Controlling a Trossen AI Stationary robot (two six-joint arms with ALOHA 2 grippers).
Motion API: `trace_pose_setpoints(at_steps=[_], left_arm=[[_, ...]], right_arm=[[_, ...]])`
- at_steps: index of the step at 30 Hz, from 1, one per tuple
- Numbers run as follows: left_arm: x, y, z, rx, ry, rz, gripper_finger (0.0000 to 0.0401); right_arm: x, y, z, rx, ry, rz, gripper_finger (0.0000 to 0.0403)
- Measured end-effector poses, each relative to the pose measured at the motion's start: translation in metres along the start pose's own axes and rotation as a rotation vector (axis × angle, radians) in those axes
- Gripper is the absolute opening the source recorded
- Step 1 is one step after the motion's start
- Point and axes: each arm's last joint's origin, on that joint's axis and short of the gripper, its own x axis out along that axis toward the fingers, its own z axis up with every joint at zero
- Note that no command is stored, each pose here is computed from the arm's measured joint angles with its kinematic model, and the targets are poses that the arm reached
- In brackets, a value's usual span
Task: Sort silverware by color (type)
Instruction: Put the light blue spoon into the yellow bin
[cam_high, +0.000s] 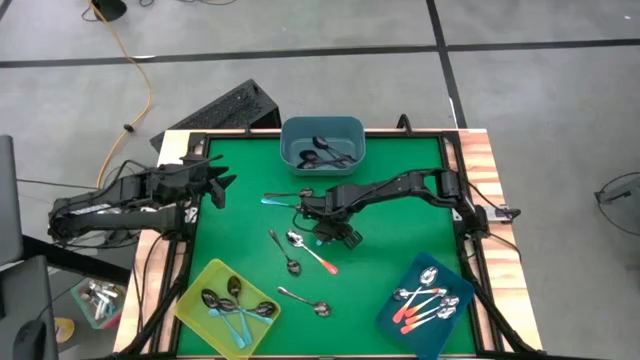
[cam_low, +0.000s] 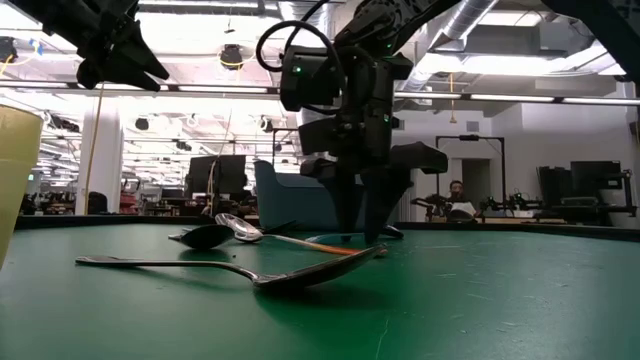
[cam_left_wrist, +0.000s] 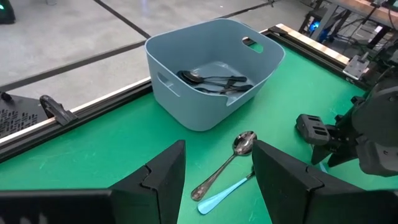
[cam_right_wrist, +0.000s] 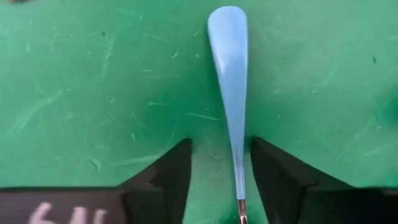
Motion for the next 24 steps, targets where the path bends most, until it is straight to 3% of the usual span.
trace_pose_setpoints(at_steps=[5, 10, 17, 24], left_arm=[[0.0, 0.0, 0.0, 0.002, 0.004, 0.003, 0.017], [0.0, 0.0, 0.0, 0.003, 0.003, 0.003, 0.017], [0.0, 0.0, 0.0, 0.002, 0.004, 0.001, 0.017], [0.0, -0.001, -0.001, 0.0, 0.014, -0.022, 0.017]], right_arm=[[-0.002, -0.002, -0.002, 0.087, -0.002, -0.007, 0.0089], [-0.003, -0.003, -0.001, 0.252, -0.025, 0.001, 0.0013], [-0.009, 0.001, 0.015, 0.442, -0.08, -0.001, 0.0008], [-0.04, 0.002, 0.049, 0.522, -0.213, -0.053, 0.0002]])
